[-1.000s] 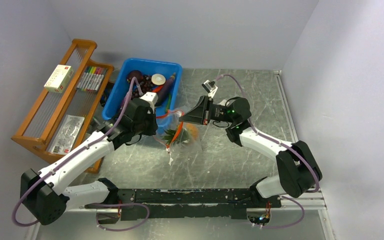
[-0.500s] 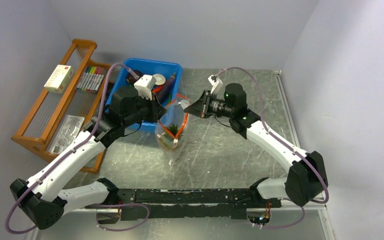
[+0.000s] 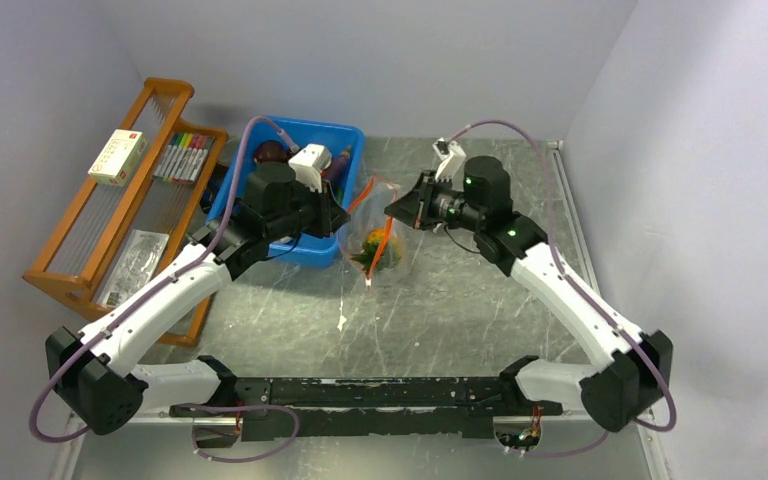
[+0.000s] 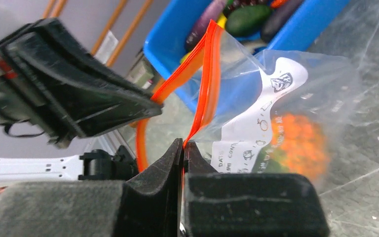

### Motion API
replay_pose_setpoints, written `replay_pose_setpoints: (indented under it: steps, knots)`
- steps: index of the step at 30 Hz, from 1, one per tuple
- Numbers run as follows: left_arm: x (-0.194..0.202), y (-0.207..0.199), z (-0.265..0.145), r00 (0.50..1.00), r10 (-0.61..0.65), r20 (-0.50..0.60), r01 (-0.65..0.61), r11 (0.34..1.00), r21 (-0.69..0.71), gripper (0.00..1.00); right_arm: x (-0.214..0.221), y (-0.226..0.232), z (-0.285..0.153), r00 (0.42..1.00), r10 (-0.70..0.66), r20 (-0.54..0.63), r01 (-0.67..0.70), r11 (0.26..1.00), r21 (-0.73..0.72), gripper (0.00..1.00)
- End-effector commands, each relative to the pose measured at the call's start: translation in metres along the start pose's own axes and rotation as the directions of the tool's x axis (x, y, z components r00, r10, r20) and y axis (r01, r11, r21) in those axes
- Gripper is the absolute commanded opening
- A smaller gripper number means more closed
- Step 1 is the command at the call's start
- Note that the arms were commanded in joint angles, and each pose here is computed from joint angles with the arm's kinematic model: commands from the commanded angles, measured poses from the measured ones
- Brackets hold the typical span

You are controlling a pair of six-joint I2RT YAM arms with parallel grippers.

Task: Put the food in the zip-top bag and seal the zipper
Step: Adjust the fake fruit in the zipper food storage bag.

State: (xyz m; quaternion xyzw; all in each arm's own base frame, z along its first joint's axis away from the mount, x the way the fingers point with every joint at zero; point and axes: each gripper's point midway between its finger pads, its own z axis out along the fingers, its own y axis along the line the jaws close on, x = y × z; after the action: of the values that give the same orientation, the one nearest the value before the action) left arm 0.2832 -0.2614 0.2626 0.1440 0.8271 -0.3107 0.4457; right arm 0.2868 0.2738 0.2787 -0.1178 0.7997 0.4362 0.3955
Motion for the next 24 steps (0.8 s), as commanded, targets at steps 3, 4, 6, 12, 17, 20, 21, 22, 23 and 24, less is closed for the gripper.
replay_pose_setpoints:
  steps: [3, 4, 6, 12, 17, 20, 21, 22, 23, 24]
  knots:
    - [-0.026, -0.012, 0.000, 0.999, -0.009, 0.043, 0.007, 0.999, 0.052, 0.07, -0.014, 0.016, -0.016, 0.996, -0.029, 0.086, 0.033, 0.999, -0.038, 0.00]
    - [-0.021, -0.012, 0.003, 1.000, -0.012, 0.022, 0.011, 0.998, 0.054, 0.07, -0.006, 0.011, -0.012, 0.998, -0.026, 0.056, 0.028, 0.999, -0.038, 0.00]
    - [-0.014, -0.012, 0.005, 1.000, -0.022, 0.017, 0.021, 0.997, 0.068, 0.07, 0.002, 0.006, -0.007, 0.999, -0.018, 0.033, 0.019, 0.999, -0.038, 0.00]
    - [-0.006, 0.000, 0.002, 0.999, -0.032, 0.026, 0.032, 0.999, 0.015, 0.07, 0.006, -0.021, -0.008, 0.998, -0.037, 0.055, 0.032, 0.996, 0.089, 0.00]
    - [0.007, -0.006, 0.004, 1.000, -0.016, -0.017, 0.017, 0.997, 0.070, 0.07, 0.017, -0.031, -0.008, 0.999, -0.023, 0.049, 0.017, 0.993, 0.113, 0.00]
    - [0.007, -0.008, 0.004, 0.999, -0.024, -0.023, 0.026, 0.997, 0.075, 0.07, 0.014, -0.023, -0.012, 0.999, -0.018, 0.051, 0.014, 0.996, 0.087, 0.00]
    - [0.005, -0.009, 0.002, 1.000, -0.024, -0.020, 0.026, 0.997, 0.078, 0.07, 0.012, -0.018, -0.015, 0.998, -0.021, 0.057, 0.017, 0.997, 0.074, 0.00]
    - [0.002, -0.010, 0.000, 1.000, -0.022, -0.016, 0.023, 0.996, 0.081, 0.09, 0.010, -0.014, -0.017, 0.998, -0.022, 0.061, 0.018, 0.998, 0.064, 0.00]
    - [-0.001, -0.012, -0.002, 1.000, -0.018, -0.010, 0.019, 0.996, 0.082, 0.12, 0.007, -0.010, -0.020, 0.997, -0.026, 0.067, 0.023, 0.998, 0.055, 0.00]
    - [-0.004, -0.012, -0.004, 1.000, -0.012, -0.004, 0.012, 0.997, 0.082, 0.19, 0.007, -0.008, -0.022, 0.997, -0.025, 0.066, 0.022, 0.998, 0.050, 0.00]
